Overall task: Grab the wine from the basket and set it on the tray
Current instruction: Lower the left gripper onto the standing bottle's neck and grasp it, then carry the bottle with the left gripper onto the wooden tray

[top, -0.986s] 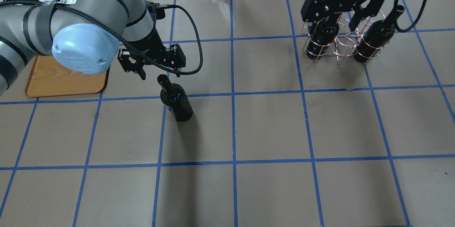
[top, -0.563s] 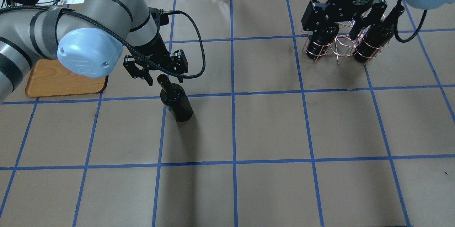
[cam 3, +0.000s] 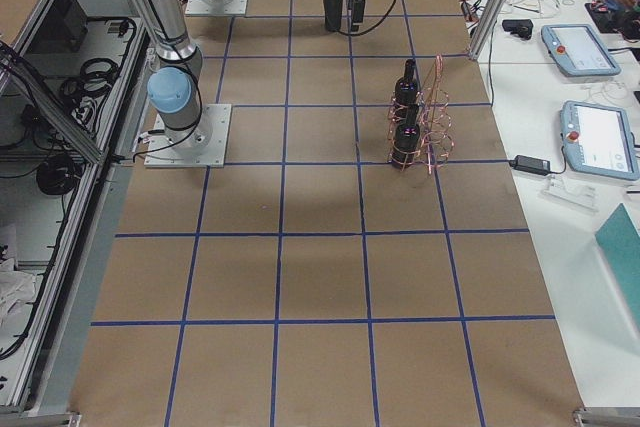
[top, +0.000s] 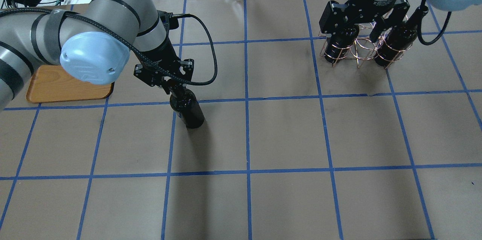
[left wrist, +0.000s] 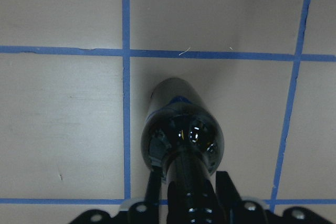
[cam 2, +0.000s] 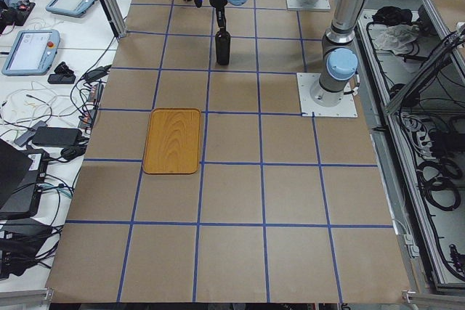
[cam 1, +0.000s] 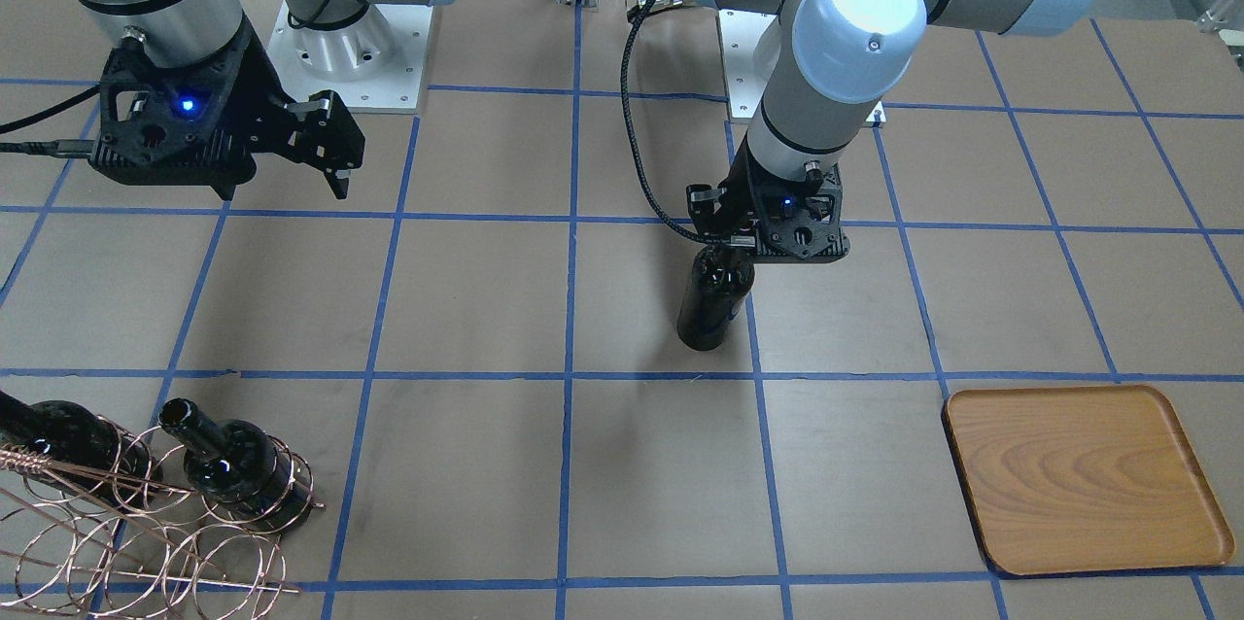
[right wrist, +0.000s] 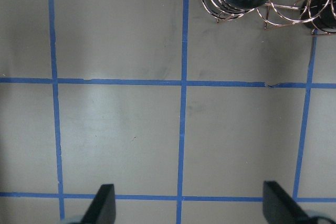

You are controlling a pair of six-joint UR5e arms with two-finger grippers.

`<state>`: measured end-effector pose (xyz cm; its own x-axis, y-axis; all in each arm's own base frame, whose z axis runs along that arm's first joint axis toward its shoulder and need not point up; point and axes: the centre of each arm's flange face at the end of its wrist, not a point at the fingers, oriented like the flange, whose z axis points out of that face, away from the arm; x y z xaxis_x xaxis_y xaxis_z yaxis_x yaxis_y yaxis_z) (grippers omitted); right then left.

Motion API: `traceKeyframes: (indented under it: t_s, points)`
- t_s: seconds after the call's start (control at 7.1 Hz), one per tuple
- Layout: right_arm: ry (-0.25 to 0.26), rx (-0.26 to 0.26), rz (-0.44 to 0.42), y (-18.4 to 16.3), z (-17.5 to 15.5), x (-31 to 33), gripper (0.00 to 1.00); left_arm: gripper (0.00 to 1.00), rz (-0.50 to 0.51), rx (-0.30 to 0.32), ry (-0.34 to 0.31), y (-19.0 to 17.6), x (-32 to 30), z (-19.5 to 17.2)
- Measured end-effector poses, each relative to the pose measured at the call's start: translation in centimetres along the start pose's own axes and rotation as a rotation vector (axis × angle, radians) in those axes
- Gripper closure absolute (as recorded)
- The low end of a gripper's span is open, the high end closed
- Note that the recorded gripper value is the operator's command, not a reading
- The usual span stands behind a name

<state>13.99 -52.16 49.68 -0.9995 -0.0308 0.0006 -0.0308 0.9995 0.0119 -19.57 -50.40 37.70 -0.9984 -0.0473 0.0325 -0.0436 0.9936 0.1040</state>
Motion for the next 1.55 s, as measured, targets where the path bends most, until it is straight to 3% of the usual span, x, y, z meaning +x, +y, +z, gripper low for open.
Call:
traceKeyframes:
  t_s: [0.14, 0.56, 0.85, 1.13, 1.55]
  points:
    - [0.000, -0.001, 0.002, 0.0, 0.0, 0.0, 0.00, 1.00, -0.001, -0.001, -0.001, 0.0, 0.0, 0.0]
    - [0.001, 0.016, 0.001, -0.2, -0.1, 0.0, 0.00, 1.00, 0.006, 0.023, -0.007, 0.1, -0.4, -1.2]
    - [0.005, 0.025, 0.009, -0.4, -0.1, 0.1, 0.00, 1.00, 0.027, 0.046, -0.048, -0.6, -2.7, -3.6]
    - [0.006, 0.022, 0.015, -0.4, 0.0, 0.3, 0.00, 1.00, 0.079, 0.046, -0.060, -2.7, -9.2, -7.0]
    - [0.007, 0.021, 0.012, -0.1, -0.4, 0.5, 0.00, 1.00, 0.080, 0.065, -0.035, -6.5, -21.8, -8.3]
